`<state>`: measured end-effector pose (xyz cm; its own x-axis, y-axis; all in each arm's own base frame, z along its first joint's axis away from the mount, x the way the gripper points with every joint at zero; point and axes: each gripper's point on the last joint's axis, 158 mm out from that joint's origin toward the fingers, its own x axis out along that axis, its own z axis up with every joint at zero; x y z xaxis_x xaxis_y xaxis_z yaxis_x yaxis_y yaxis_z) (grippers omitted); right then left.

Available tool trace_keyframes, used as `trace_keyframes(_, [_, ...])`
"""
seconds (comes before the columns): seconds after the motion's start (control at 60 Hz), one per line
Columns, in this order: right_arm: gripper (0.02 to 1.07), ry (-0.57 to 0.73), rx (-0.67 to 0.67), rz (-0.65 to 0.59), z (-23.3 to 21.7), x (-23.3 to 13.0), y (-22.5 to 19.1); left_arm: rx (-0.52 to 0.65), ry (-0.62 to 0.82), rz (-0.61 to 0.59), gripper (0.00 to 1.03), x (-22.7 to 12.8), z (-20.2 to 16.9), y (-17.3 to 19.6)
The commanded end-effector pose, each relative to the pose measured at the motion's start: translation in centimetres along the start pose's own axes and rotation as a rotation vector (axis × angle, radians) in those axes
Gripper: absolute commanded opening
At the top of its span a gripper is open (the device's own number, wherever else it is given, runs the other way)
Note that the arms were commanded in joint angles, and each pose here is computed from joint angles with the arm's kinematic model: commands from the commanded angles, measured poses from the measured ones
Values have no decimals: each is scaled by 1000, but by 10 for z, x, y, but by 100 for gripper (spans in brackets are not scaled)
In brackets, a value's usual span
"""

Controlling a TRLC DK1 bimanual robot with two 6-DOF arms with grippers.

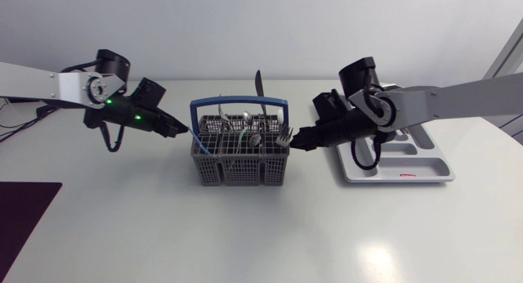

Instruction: Unload the cutlery basket into the drawer organizer.

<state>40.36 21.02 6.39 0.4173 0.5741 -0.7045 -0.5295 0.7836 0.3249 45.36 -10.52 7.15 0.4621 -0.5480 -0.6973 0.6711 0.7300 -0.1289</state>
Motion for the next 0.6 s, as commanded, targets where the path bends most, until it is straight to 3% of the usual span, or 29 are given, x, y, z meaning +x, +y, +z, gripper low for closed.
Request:
trace_keyframes(0.0, [72,-49,-47,-25,4,-21,3,32,-61,23,36,-36,3,1])
trace_keyframes(0.117, [91,-78,-87,-38,2,-40,10,87,-119,42,48,-70,1,-8])
trace_keyframes(0.283, [93,-102,-130,-34,-4,-56,22,164,-179,16,60,-89,-3,-40])
trace_keyframes(0.583, [95,-97,-163,-3,-17,-65,45,282,-226,-52,60,-75,1,-93])
